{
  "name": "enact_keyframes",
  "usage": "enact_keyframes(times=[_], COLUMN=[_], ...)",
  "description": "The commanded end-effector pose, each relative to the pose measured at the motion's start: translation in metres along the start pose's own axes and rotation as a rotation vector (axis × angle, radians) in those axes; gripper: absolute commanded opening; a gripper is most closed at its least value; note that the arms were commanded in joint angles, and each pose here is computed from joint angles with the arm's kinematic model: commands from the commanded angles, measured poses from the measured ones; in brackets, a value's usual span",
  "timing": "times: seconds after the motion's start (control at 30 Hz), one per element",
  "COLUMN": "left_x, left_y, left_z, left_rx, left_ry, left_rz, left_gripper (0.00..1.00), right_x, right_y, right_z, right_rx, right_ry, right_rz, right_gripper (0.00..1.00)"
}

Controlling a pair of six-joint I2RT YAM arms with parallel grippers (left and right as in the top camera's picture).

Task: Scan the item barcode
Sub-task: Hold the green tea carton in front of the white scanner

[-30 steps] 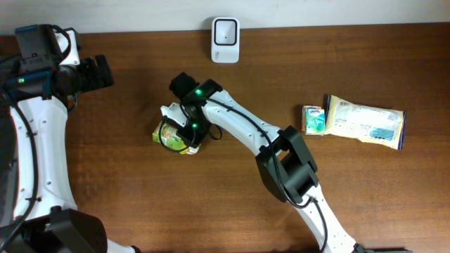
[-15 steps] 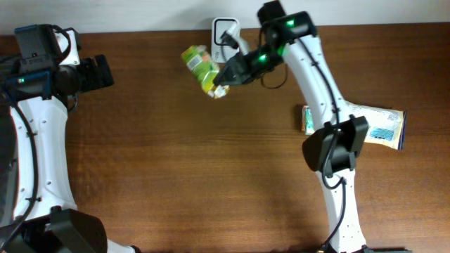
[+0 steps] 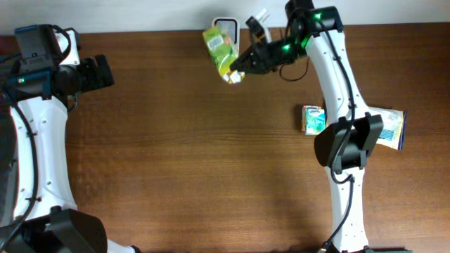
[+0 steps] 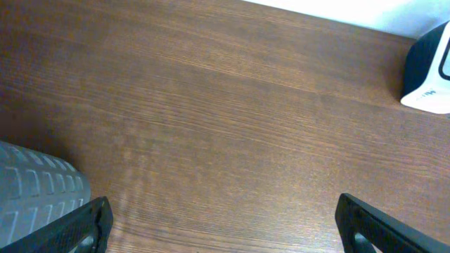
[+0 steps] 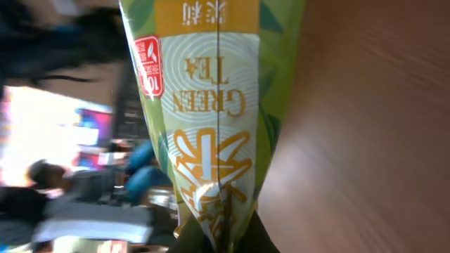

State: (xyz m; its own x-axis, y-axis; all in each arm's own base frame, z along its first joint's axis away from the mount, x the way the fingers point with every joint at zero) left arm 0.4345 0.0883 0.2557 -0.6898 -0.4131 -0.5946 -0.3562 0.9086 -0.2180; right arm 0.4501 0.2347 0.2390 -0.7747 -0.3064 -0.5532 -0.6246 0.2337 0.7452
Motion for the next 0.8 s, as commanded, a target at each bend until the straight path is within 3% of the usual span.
enact_keyframes(times=[0.0,0.2,0.23,0.4,0.57,0.77], left_x=[-0.006,-0.006,-0.006,-0.006,-0.006,-0.006], left_y=[0.001,0.001,0.001,0.001,0.001,0.001], left_z=[-0.004,-0.004,-0.004,-0.004,-0.004,-0.004], left_rx=[-0.003,-0.003,-0.003,-0.003,-0.003,-0.003], left_ry=[-0.016,-0.017,-0.016,-0.016,-0.016,-0.017], left_rz=[-0.009,-0.009,-0.009,-0.009,-0.009,-0.009], left_gripper=[0.99,0.99,0.99,0.99,0.99,0.99], right_x=[-0.011,-0.050,-0.058,-0.116,-0.116,-0.127], right_y=[0.008,-0.059,-0.064,-0.105,-0.158,-0.179], right_z=[-0.004,-0.062,-0.060,-0.047,-0.034,-0.043], right_rx=[0.358,1.426,1.488,1.650,1.652,1.787], right_ry=[0.076,0.225,0.228,0.217,0.571,0.497], right_rz=[-0.089,-0.359,-0.403,-0.732,-1.063,-1.033], right_gripper=[0.04,0.04,0.04,0.04,0.04,0.04])
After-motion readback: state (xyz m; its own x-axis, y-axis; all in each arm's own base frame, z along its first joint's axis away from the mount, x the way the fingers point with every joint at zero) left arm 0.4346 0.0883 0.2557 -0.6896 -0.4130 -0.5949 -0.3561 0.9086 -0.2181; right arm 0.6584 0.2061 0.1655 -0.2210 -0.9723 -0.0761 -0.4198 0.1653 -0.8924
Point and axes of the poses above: each gripper's point midway between its finger pads, its own z axis out along the fingers, its own y axis along the line the jaws close on, x = y × z, the point moved 1 cm from there along -z, back along the fingers, and after that the axes turned 13 degrees about -z, right-handed, at the moved point
